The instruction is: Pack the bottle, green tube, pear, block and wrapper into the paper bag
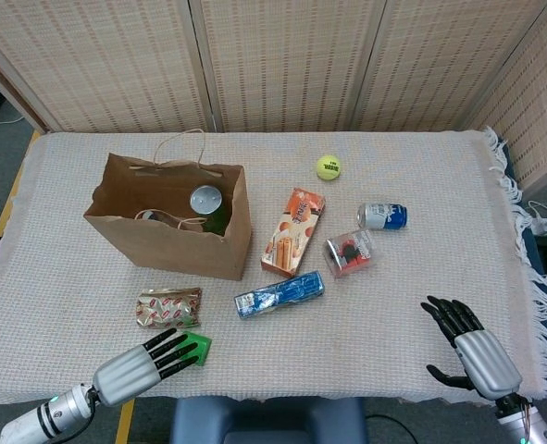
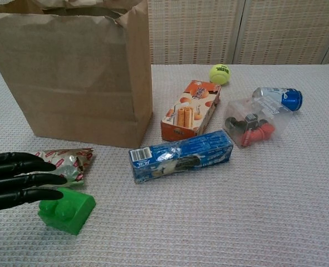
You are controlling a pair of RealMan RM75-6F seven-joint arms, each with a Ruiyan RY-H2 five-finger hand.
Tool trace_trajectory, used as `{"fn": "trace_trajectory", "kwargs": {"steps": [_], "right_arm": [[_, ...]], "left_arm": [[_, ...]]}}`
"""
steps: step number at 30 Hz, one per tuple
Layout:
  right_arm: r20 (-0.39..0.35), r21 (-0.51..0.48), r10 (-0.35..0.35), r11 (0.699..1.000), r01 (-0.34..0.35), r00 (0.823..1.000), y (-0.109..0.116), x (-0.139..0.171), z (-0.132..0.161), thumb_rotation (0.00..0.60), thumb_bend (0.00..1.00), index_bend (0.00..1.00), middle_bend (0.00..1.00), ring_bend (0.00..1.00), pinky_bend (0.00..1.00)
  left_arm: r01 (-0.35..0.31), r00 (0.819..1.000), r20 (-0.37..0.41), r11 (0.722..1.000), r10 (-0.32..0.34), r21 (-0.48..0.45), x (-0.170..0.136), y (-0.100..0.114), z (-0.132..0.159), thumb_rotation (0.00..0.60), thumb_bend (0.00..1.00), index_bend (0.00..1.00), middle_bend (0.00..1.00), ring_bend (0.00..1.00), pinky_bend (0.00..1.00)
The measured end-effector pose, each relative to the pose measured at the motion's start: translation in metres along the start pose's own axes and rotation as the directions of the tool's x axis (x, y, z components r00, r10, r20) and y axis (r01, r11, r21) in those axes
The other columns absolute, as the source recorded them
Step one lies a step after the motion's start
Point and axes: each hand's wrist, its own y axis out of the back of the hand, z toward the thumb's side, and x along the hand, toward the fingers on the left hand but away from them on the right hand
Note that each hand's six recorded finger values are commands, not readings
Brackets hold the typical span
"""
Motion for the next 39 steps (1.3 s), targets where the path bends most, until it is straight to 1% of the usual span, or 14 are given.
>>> {"fn": "trace_trajectory", "kwargs": {"steps": [4, 9, 21, 29, 32, 33, 35, 36, 37, 38, 39], "right_arm": [[0.001, -0.002, -0.001, 1.000, 0.001, 1.000, 0.001, 0.000, 0.000, 0.600, 0.12, 0.00, 0.00, 0.00, 0.03], [0.001, -0.008, 0.000, 1.000, 0.000, 1.000, 0.001, 0.000, -0.001, 0.600, 0.12, 0.00, 0.00, 0.00, 0.03], [0.001, -0.013, 0.003, 1.000, -0.003, 1.000, 0.002, -0.001, -0.001, 0.600, 0.12, 0.00, 0.00, 0.00, 0.03], [0.001, -0.013, 0.005, 1.000, -0.005, 1.000, 0.001, 0.000, -0.001, 0.600, 0.12, 0.00, 0.00, 0.00, 0.03], [0.001, -0.013, 0.007, 1.000, -0.007, 1.000, 0.001, 0.000, -0.001, 0.600, 0.12, 0.00, 0.00, 0.00, 0.03], [0.001, -0.012, 0.007, 1.000, -0.007, 1.000, 0.001, 0.000, -0.001, 0.600, 0.12, 0.00, 0.00, 0.00, 0.03], [0.002, -0.012, 0.007, 1.000, -0.007, 1.000, 0.001, 0.000, -0.001, 0.600, 0.12, 0.00, 0.00, 0.00, 0.03], [0.002, -0.013, 0.007, 1.000, -0.007, 1.000, 0.001, 0.000, -0.001, 0.600, 0.12, 0.00, 0.00, 0.00, 0.03], [0.002, -0.013, 0.007, 1.000, -0.007, 1.000, 0.001, 0.000, 0.000, 0.600, 0.12, 0.00, 0.00, 0.00, 0.03], [0.002, -0.012, 0.006, 1.000, -0.006, 1.000, 0.001, 0.000, -0.001, 0.600, 0.12, 0.00, 0.00, 0.00, 0.03], [0.002, -0.013, 0.007, 1.000, -0.007, 1.000, 0.001, -0.001, 0.000, 0.600, 0.12, 0.00, 0.00, 0.00, 0.03]], "left_arm": [[0.013, 1.000, 0.008, 1.000, -0.013, 0.001, 0.023, 0.000, 0.000, 0.600, 0.37, 0.00, 0.00, 0.00, 0.11], [0.031, 0.999, 0.031, 0.999, -0.031, 0.022, 0.040, -0.004, 0.008, 0.600, 0.37, 0.00, 0.00, 0.00, 0.11], [0.073, 0.997, 0.021, 0.997, -0.073, 0.022, 0.062, -0.017, 0.012, 0.600, 0.37, 0.00, 0.00, 0.00, 0.12], [0.106, 0.994, 0.009, 0.994, -0.106, 0.025, 0.069, -0.029, 0.011, 0.600, 0.38, 0.00, 0.00, 0.00, 0.18], [0.122, 0.993, -0.003, 0.992, -0.122, 0.022, 0.070, -0.034, 0.007, 0.600, 0.40, 0.03, 0.02, 0.02, 0.20], [0.129, 0.992, -0.008, 0.991, -0.129, 0.023, 0.071, -0.036, 0.005, 0.600, 0.42, 0.05, 0.04, 0.04, 0.22], [0.134, 0.991, -0.018, 0.991, -0.134, 0.021, 0.071, -0.037, 0.002, 0.600, 0.48, 0.14, 0.11, 0.12, 0.31], [0.134, 0.991, -0.023, 0.991, -0.134, 0.020, 0.071, -0.037, 0.000, 0.600, 0.53, 0.21, 0.18, 0.19, 0.39], [0.132, 0.991, -0.027, 0.991, -0.131, 0.020, 0.071, -0.037, -0.001, 0.600, 0.56, 0.30, 0.27, 0.28, 0.48], [0.129, 0.991, -0.031, 0.991, -0.129, 0.019, 0.070, -0.037, -0.002, 0.600, 0.59, 0.36, 0.34, 0.34, 0.54], [0.129, 0.991, -0.039, 0.991, -0.129, 0.015, 0.068, -0.037, -0.004, 0.600, 0.60, 0.45, 0.44, 0.44, 0.62]]}}
